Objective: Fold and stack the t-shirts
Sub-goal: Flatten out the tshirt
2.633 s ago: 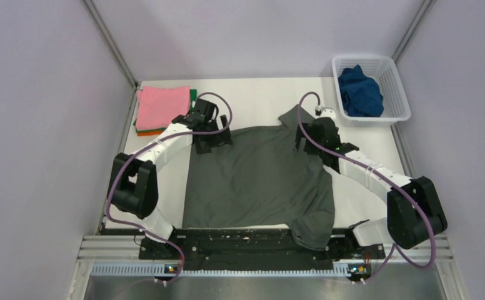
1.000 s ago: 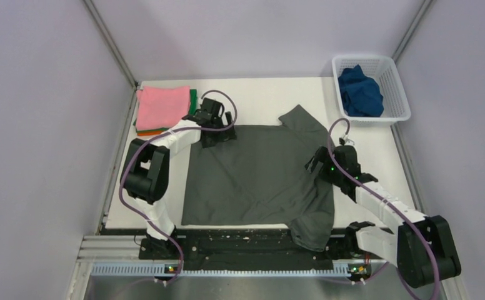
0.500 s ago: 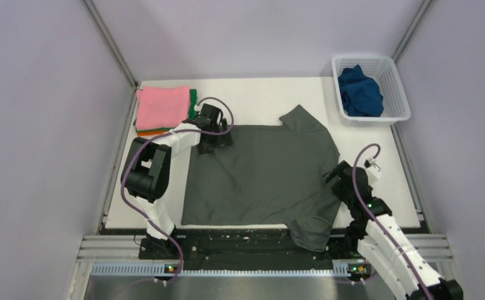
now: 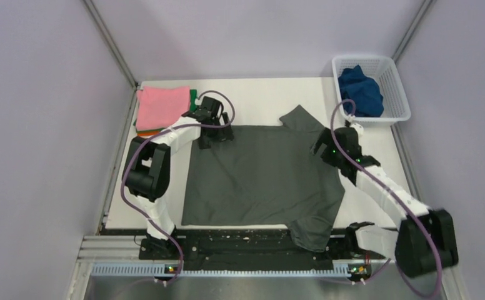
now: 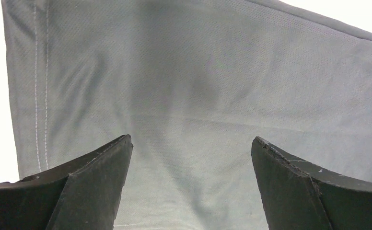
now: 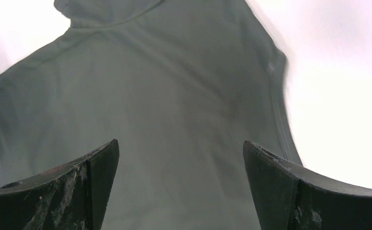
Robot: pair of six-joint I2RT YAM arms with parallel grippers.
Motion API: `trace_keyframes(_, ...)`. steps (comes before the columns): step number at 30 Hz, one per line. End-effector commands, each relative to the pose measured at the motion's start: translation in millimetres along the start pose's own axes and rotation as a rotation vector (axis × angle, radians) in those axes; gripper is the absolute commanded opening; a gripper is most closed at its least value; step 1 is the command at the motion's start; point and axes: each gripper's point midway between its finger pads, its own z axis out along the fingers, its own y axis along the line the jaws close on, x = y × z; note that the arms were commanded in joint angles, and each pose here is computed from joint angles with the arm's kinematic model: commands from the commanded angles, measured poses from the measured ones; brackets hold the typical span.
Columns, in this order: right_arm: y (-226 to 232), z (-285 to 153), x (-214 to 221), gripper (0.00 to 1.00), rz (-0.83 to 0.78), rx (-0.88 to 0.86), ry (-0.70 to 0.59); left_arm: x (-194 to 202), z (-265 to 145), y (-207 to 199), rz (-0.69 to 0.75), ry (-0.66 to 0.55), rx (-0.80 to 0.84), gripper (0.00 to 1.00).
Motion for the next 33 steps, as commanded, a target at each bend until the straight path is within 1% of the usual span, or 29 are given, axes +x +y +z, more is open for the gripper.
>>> trace_keyframes(1,31,51,-23,0.99,-0.138,-0.027,0.006,10,3,-1,-0.001,0.069,-0.014,0.99)
trace_keyframes(4,45,80,-35,0.99,-0.181,-0.015,0.024,7,8,3,0.009,0.068,-0.043,0.99)
trace_keyframes(6,48,97,-37,0.99,-0.201,0.009,0.054,6,18,2,0.015,0.092,-0.065,0.99)
trace_keyframes(10,44,125,-30,0.99,-0.222,0.055,0.095,11,39,2,0.011,0.154,-0.097,0.99)
trace_keyframes(16,30,163,-23,0.99,-0.241,0.116,0.163,-3,55,4,0.018,0.153,-0.144,0.99)
trace_keyframes(23,23,206,-64,0.99,-0.182,0.129,0.14,-38,75,0,-0.005,0.14,-0.126,0.99)
trace_keyframes(29,31,245,-94,0.99,-0.213,0.112,0.114,-72,93,-14,-0.001,0.098,-0.06,0.99)
trace_keyframes(33,41,252,-114,0.99,-0.241,0.107,0.084,-95,91,-26,0.018,0.046,-0.016,0.99)
